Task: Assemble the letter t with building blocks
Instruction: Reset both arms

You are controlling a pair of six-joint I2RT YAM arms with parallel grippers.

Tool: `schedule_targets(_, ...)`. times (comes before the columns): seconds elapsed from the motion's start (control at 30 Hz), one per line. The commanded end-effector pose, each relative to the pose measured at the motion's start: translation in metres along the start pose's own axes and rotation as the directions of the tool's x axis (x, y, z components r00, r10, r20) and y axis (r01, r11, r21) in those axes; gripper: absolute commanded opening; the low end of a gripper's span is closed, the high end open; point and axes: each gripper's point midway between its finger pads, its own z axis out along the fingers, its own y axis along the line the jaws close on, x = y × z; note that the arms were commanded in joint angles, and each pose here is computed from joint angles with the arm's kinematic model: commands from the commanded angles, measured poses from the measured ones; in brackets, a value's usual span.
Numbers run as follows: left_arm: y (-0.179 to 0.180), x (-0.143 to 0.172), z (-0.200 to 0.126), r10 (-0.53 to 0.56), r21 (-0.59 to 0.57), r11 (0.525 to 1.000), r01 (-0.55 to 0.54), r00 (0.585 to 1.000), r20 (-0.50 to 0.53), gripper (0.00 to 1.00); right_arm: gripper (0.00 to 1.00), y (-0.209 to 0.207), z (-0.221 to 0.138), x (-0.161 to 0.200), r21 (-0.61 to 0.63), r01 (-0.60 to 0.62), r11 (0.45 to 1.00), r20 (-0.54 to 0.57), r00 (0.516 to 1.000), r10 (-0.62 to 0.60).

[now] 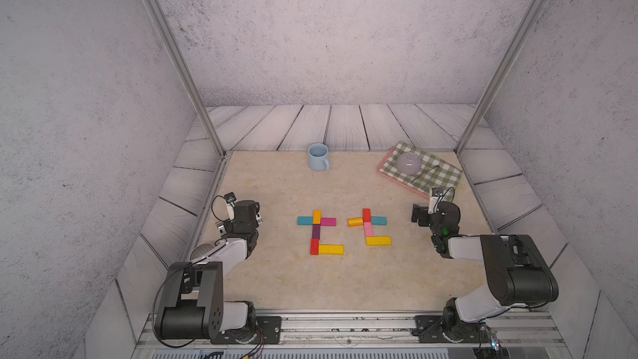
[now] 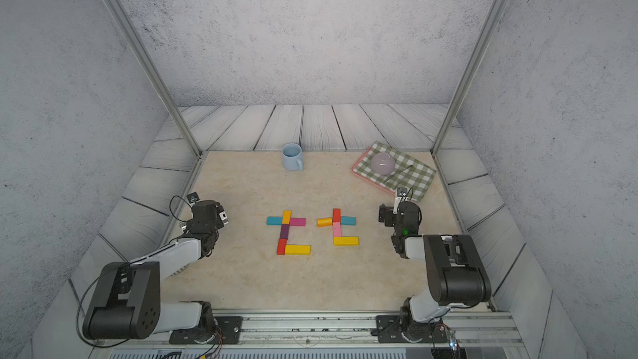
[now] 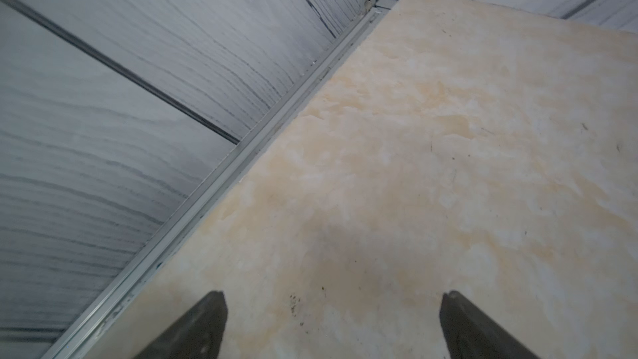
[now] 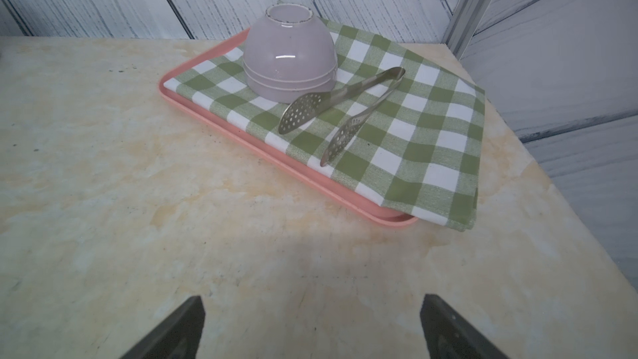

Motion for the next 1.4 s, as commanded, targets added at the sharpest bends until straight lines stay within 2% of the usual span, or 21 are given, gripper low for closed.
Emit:
schedule_targets(0.0,-0.023,-0.043,-0.004,0.014,0.137,0.99,-0.043,0.979,0.204,1.0,0.99,-0.002,-0.002,-0.014,0.0,-0.007,1.0,0.053,0.999,0.007)
schedule_targets(0.13,-0.026,-0.038,0.004,-0.022,0.21,0.977,-0.031,0.969,0.246,1.0,0.99,0.005,-0.002,-0.015,-0.037,0.013,0.999,0.056,0.998,-0.011)
schedule_targets(0.2,-0.05,-0.029,0.005,0.053,0.32,0.94,-0.123,0.974,0.219,1.0,0.99,0.01,0.001,-0.015,-0.062,0.022,0.998,0.035,0.999,-0.02)
schedule_targets(0.27,-0.061,-0.026,0.014,0.078,0.35,0.924,-0.155,0.971,0.226,1.0,0.99,0.007,0.001,-0.014,-0.053,0.015,0.998,0.031,0.999,-0.013)
schedule_targets(0.33,-0.063,-0.027,0.013,0.078,0.351,0.923,-0.16,0.969,0.236,0.99,0.99,0.007,0.002,-0.015,-0.049,0.014,0.999,0.03,0.999,-0.012)
schedule_targets(0.4,-0.063,-0.024,0.014,0.106,0.348,0.923,-0.164,0.978,0.18,0.99,0.99,0.007,0.002,-0.015,-0.05,0.013,0.999,0.029,1.0,-0.012)
schedule_targets(0.47,-0.063,-0.025,0.014,0.097,0.349,0.922,-0.165,0.974,0.203,0.99,0.99,0.007,0.002,-0.014,-0.052,0.012,0.999,0.025,1.0,-0.01)
schedule_targets(1.37,-0.062,-0.025,0.013,0.132,0.273,0.944,-0.184,0.971,0.199,0.99,0.99,0.006,0.001,-0.014,-0.05,0.014,0.999,0.03,0.999,-0.013)
